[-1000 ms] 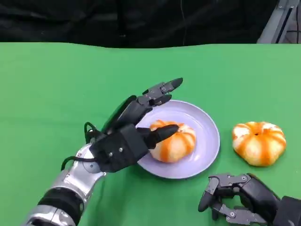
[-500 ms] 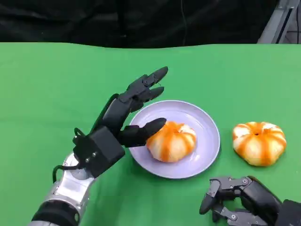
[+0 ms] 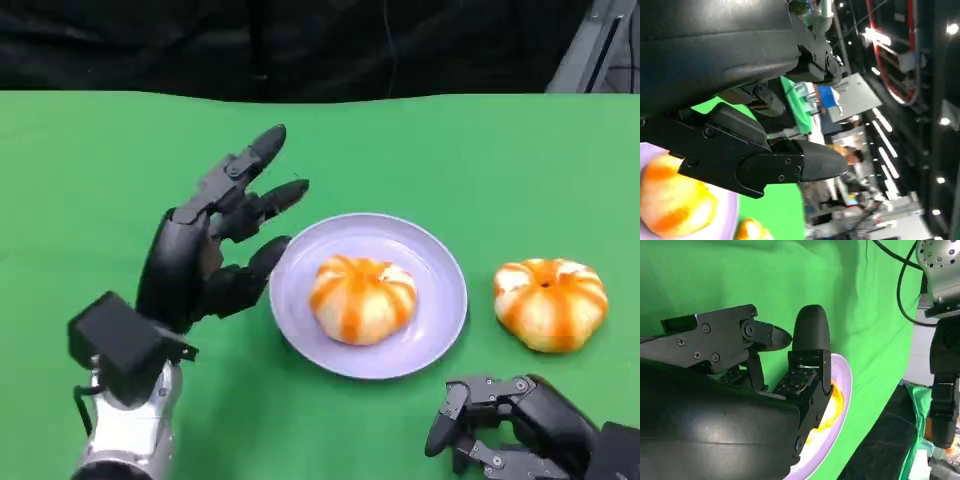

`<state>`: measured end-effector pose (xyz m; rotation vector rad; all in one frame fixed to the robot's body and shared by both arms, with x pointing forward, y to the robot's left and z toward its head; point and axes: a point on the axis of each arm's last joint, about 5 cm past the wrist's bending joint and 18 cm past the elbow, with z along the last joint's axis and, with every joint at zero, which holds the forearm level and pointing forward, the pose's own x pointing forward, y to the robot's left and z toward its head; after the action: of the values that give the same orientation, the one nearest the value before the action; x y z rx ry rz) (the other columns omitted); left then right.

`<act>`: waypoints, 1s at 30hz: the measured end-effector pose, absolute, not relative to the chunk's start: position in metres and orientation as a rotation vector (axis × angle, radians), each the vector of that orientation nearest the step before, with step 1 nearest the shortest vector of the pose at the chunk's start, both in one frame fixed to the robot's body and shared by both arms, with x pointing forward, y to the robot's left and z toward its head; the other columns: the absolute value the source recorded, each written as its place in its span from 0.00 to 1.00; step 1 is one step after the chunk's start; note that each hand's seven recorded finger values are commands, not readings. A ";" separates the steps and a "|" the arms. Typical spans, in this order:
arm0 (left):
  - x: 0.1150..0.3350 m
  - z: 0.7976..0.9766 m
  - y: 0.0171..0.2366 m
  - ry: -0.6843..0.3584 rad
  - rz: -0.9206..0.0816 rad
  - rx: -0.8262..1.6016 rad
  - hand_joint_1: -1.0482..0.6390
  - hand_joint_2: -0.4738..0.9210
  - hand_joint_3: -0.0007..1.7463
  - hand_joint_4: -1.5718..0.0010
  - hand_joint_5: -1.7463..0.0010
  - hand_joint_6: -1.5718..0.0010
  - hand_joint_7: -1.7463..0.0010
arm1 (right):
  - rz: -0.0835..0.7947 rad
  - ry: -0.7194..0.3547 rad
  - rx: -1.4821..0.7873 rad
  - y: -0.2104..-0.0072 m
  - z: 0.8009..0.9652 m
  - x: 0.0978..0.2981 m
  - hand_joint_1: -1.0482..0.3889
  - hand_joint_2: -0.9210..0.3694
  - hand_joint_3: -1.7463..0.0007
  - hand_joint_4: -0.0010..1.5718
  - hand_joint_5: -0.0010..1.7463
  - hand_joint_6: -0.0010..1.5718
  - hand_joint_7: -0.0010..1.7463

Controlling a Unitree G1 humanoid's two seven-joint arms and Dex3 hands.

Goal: Grasp the bread from the table and place it into the plate.

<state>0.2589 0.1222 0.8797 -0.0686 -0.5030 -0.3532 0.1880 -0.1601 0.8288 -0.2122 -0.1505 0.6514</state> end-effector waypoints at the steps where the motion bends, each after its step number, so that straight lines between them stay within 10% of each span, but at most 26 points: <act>1: 0.258 0.879 0.123 -0.498 -0.356 -0.073 0.15 1.00 0.24 0.56 0.98 0.76 0.99 | 0.651 -0.150 -0.212 -0.160 0.829 0.188 0.71 0.00 0.73 0.47 0.87 0.52 0.62; 30: 0.215 0.836 0.168 -0.387 -0.292 -0.188 0.13 1.00 0.20 0.50 0.99 0.71 0.99 | 0.640 -0.149 -0.209 -0.163 0.829 0.188 0.71 0.00 0.73 0.46 0.88 0.52 0.61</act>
<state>0.2150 0.1681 0.8364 -0.1880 -0.3867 -0.2916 0.1880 -0.1627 0.8285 -0.2088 -0.1493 0.6396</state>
